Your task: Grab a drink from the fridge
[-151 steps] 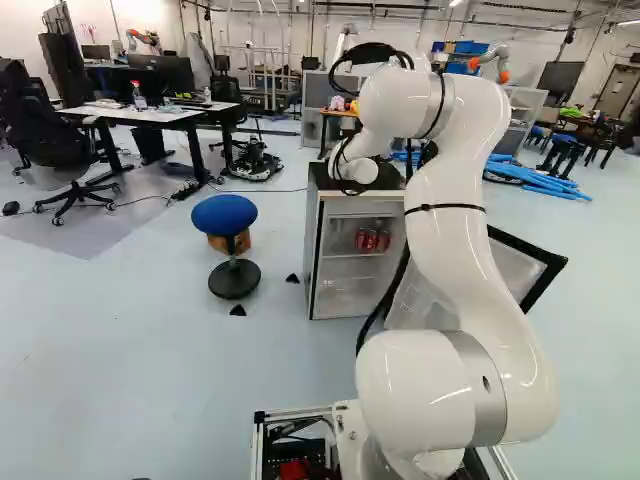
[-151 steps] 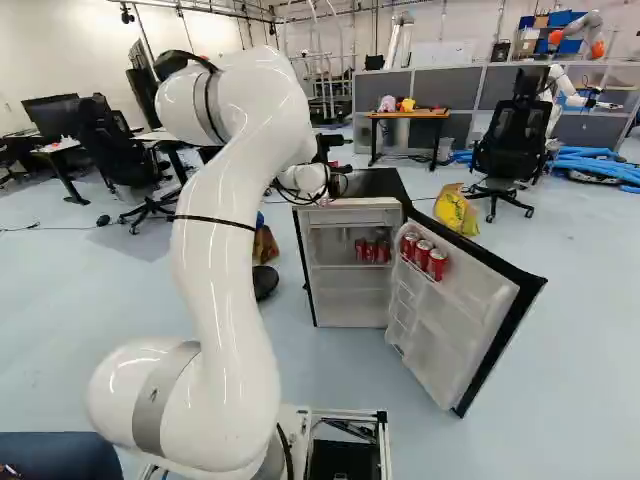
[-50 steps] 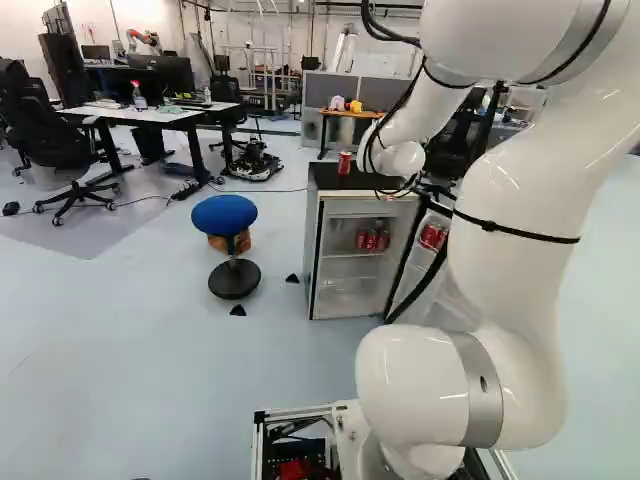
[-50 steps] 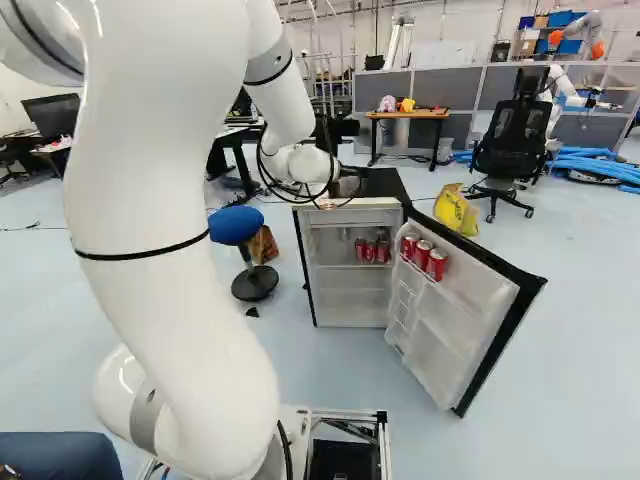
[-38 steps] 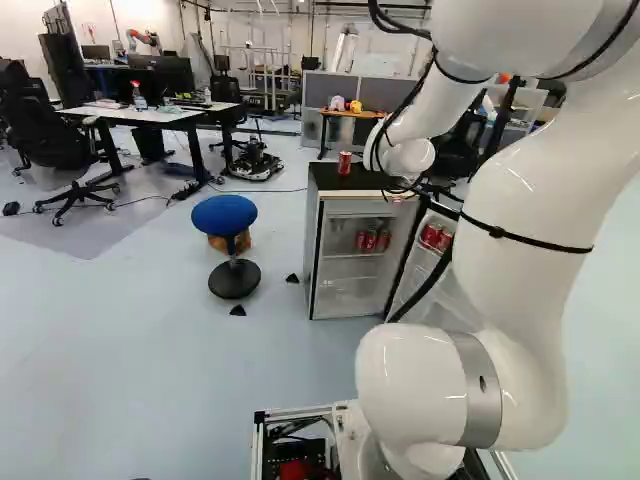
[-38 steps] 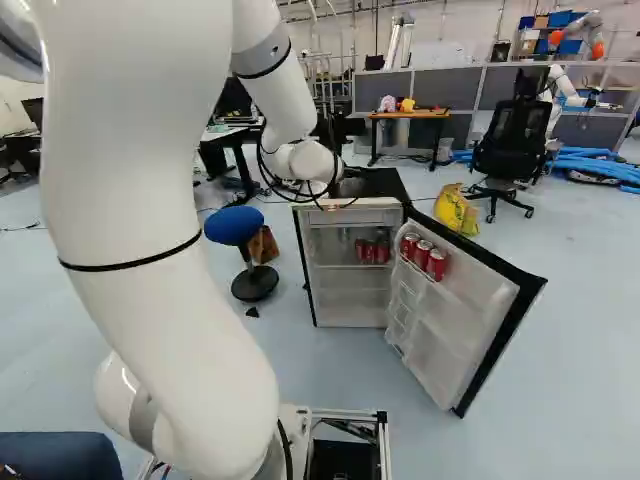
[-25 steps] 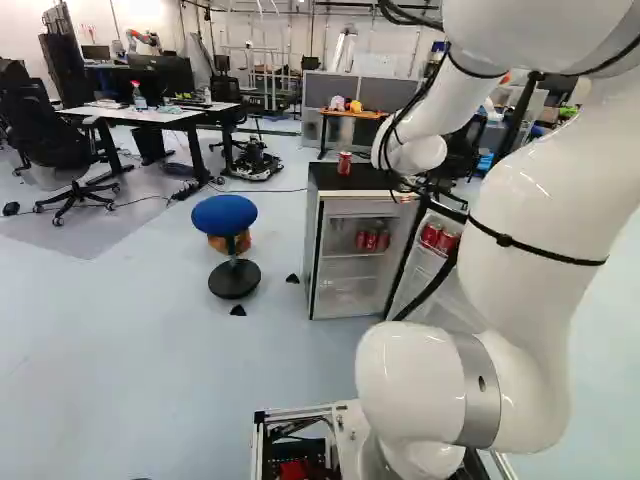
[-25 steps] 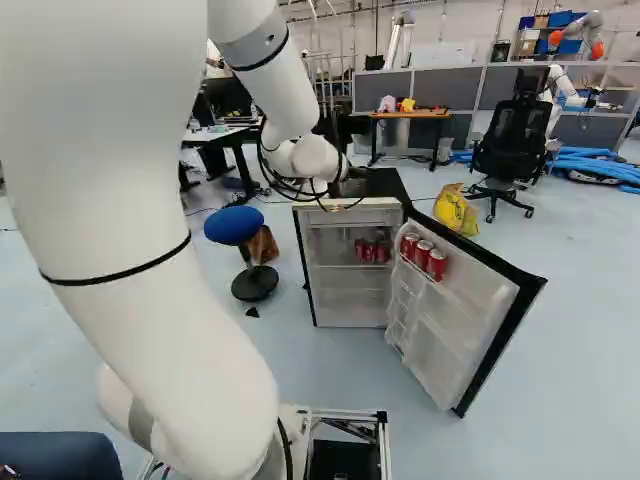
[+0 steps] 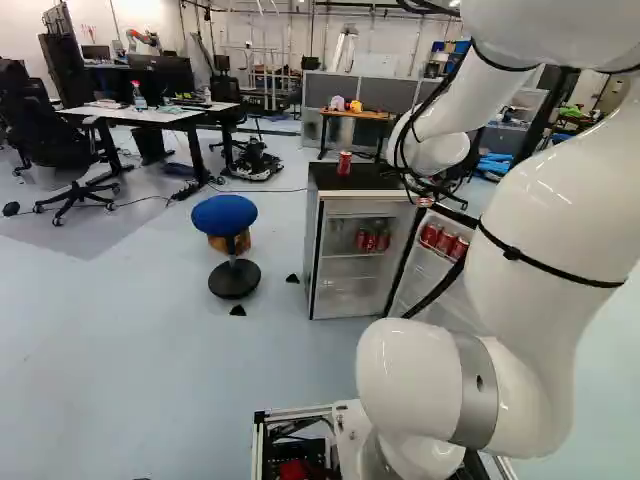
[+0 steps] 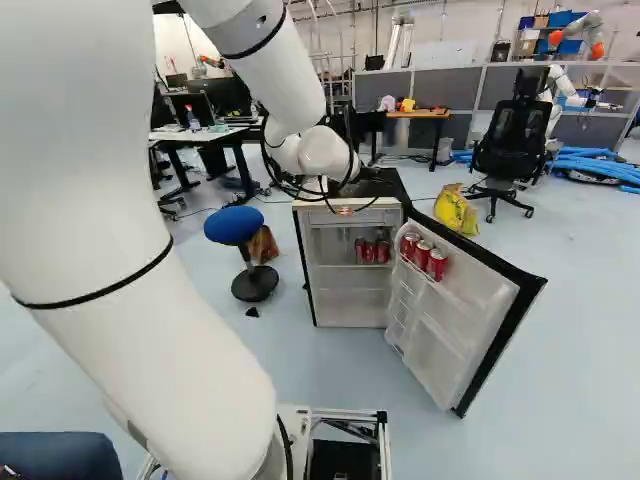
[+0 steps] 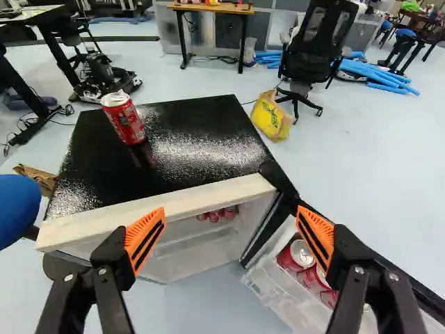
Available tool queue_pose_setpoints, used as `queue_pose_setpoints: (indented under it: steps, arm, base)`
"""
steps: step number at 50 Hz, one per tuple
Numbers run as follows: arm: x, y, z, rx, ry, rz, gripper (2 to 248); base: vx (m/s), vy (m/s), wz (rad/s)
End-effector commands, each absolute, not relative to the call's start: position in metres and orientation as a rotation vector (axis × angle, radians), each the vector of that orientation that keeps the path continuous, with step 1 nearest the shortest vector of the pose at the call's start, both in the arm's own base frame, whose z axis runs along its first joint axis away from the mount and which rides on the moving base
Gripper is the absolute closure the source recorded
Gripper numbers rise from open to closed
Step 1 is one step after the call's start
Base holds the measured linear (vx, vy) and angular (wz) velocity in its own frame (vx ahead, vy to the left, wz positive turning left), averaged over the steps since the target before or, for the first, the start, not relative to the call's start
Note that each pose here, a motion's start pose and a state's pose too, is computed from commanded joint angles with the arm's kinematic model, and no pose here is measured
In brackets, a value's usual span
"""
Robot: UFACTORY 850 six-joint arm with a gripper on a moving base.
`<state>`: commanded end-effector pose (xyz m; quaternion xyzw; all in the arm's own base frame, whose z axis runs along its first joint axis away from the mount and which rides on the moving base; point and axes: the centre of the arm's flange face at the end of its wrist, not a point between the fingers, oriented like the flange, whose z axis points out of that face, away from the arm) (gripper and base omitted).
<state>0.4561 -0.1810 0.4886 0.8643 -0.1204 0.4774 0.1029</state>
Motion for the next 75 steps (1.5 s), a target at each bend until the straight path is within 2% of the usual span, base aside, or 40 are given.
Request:
queue_pose_setpoints:
  steps: [38, 75]
  arm:
    - [0.417, -0.235, 0.484, 2.528, -0.53, 1.282, 3]
    - [0.402, -0.293, 0.476, 2.532, -0.691, 1.125, 3]
  base:
    - [0.0, 0.0, 0.0]
    - [0.0, 0.0, 0.0]
